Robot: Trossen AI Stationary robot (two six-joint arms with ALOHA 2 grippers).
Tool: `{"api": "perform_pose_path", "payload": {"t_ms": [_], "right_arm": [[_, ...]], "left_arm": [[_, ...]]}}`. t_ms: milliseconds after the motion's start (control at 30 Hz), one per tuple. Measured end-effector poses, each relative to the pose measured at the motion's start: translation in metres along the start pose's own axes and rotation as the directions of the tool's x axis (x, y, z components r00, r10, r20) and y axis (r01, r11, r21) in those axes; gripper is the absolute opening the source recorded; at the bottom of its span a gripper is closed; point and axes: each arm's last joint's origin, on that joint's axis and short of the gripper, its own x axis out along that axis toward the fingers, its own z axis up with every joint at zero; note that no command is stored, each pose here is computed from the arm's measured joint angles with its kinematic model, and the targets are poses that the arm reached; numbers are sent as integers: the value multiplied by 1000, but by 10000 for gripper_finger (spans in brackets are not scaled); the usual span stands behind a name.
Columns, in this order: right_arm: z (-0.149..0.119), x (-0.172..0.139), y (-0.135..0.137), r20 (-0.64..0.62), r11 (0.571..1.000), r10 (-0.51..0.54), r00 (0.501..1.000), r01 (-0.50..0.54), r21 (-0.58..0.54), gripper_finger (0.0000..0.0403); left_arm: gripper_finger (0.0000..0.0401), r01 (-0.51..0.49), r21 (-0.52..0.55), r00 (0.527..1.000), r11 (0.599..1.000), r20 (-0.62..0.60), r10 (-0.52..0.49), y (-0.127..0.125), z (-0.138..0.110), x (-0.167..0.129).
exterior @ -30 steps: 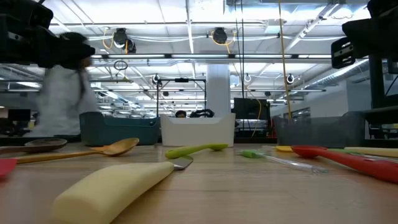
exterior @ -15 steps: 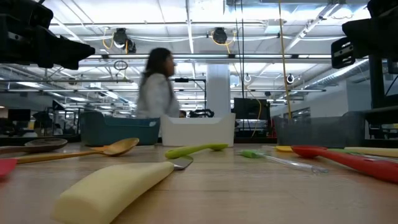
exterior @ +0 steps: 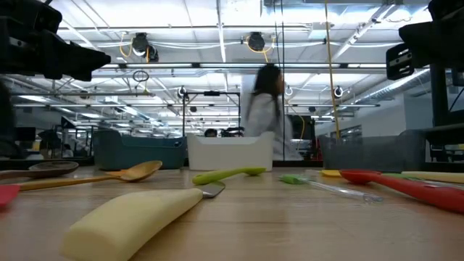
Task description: Pick & Place Kitchen Items
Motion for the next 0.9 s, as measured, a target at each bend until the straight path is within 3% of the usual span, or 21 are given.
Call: {"api": "perform_pose_path", "payload": {"t_ms": [567, 767, 900], "right_arm": [[1, 0, 0, 7, 1000, 0, 1000, 0, 0, 9], [1, 0, 0, 8, 1000, 0, 1000, 0, 0, 9], [1, 0, 0, 10, 1000, 0, 1000, 0, -7, 8]], "left_arm": [[88, 0, 0, 1000, 1000, 0, 0, 0, 0, 0], [88, -29, 99, 1000, 995, -6, 29, 1, 0, 0], [88, -34, 84, 999, 996, -7, 34, 1, 0, 0]]}}
